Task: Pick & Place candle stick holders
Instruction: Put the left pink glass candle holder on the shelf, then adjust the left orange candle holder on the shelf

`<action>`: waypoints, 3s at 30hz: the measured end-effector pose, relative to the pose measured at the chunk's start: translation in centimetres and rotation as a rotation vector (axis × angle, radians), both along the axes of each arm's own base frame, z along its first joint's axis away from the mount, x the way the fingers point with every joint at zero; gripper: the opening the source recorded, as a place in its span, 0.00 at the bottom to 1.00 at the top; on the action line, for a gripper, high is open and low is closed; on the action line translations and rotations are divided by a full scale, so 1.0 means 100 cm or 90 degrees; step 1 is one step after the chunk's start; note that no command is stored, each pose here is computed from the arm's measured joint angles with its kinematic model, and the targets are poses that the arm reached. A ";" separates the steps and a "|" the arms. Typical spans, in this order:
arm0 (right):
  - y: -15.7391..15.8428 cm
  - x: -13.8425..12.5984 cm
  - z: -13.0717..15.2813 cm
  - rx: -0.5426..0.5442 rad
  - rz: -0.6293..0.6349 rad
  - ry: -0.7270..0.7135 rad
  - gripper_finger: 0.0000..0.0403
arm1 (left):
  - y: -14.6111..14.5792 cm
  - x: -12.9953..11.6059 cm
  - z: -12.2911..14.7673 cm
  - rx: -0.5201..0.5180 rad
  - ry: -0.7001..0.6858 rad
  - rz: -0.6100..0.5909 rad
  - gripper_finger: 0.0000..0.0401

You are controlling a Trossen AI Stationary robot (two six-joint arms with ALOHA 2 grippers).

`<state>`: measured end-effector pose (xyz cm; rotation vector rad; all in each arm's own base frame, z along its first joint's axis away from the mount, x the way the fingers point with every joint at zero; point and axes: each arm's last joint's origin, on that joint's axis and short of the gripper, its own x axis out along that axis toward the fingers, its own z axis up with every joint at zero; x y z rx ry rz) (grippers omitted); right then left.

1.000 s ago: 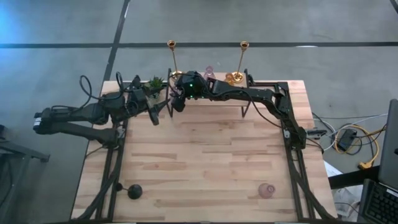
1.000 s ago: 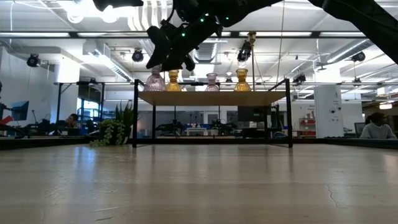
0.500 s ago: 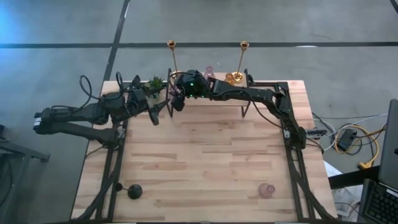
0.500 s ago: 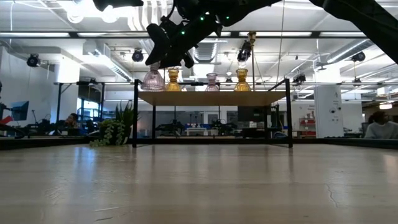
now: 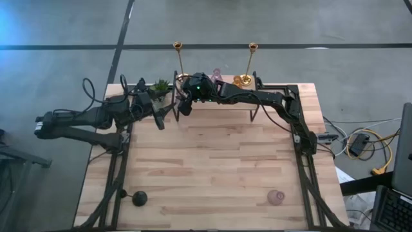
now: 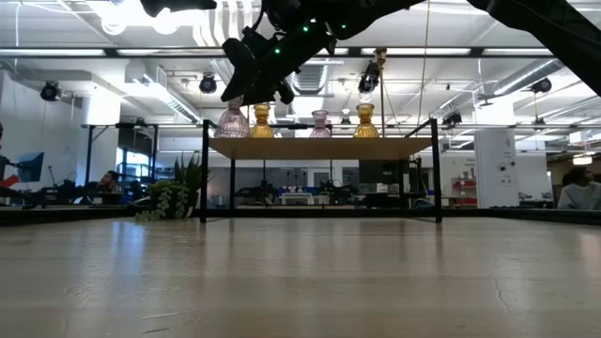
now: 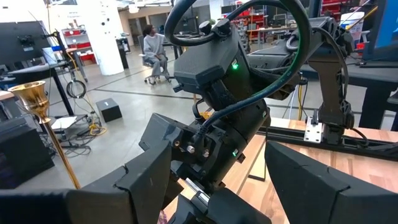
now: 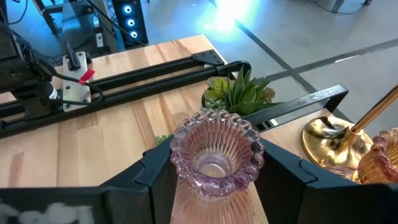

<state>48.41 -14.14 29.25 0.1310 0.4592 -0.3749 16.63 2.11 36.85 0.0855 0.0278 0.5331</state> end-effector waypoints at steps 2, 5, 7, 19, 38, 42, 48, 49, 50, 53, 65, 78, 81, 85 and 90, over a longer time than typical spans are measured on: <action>0.000 0.000 0.000 0.000 0.000 0.000 0.44 | 0.000 0.000 0.000 -0.002 -0.001 0.000 0.66; 0.000 0.000 0.000 0.000 0.000 0.000 0.46 | 0.000 0.000 0.000 -0.004 -0.002 -0.001 0.66; 0.000 0.000 0.000 -0.002 0.001 0.000 0.48 | 0.000 0.000 0.000 -0.004 -0.002 -0.004 0.66; -0.001 0.000 0.000 -0.032 -0.002 0.011 0.61 | 0.000 0.000 0.000 -0.006 -0.003 -0.013 0.66; -0.001 -0.001 0.019 -0.069 0.012 -0.007 0.70 | -0.001 0.000 0.000 -0.006 -0.003 -0.013 0.66; 0.000 -0.003 0.027 -0.078 0.018 0.003 0.68 | -0.001 0.000 0.000 -0.006 -0.002 -0.013 0.66; 0.006 -0.025 0.059 -0.110 0.050 0.076 0.66 | -0.001 0.000 -0.001 -0.003 0.002 -0.013 0.66; 0.008 -0.030 0.064 -0.132 0.067 0.103 0.65 | -0.001 0.000 0.000 -0.002 0.002 -0.013 0.66; 0.009 -0.035 0.067 -0.158 0.088 0.135 0.65 | -0.001 0.000 0.000 0.002 0.004 -0.013 0.66; 0.013 -0.049 0.069 -0.234 0.162 0.238 0.63 | -0.001 -0.001 0.001 0.013 0.007 -0.013 0.66; 0.005 -0.052 0.062 -0.454 0.255 0.383 0.55 | -0.001 -0.002 0.003 0.036 0.007 -0.013 0.66; -0.020 -0.045 0.052 -0.503 0.249 0.390 0.54 | 0.000 -0.002 0.003 0.043 0.011 -0.012 0.66; -0.023 -0.041 0.042 -0.512 0.268 0.411 0.54 | 0.000 -0.002 0.003 0.043 0.011 -0.012 0.66; -0.027 -0.039 0.038 -0.518 0.271 0.412 0.54 | 0.000 -0.002 0.003 0.043 0.011 -0.012 0.66; -0.035 -0.038 0.033 -0.520 0.270 0.419 0.54 | 0.000 -0.002 0.003 0.044 0.012 -0.012 0.66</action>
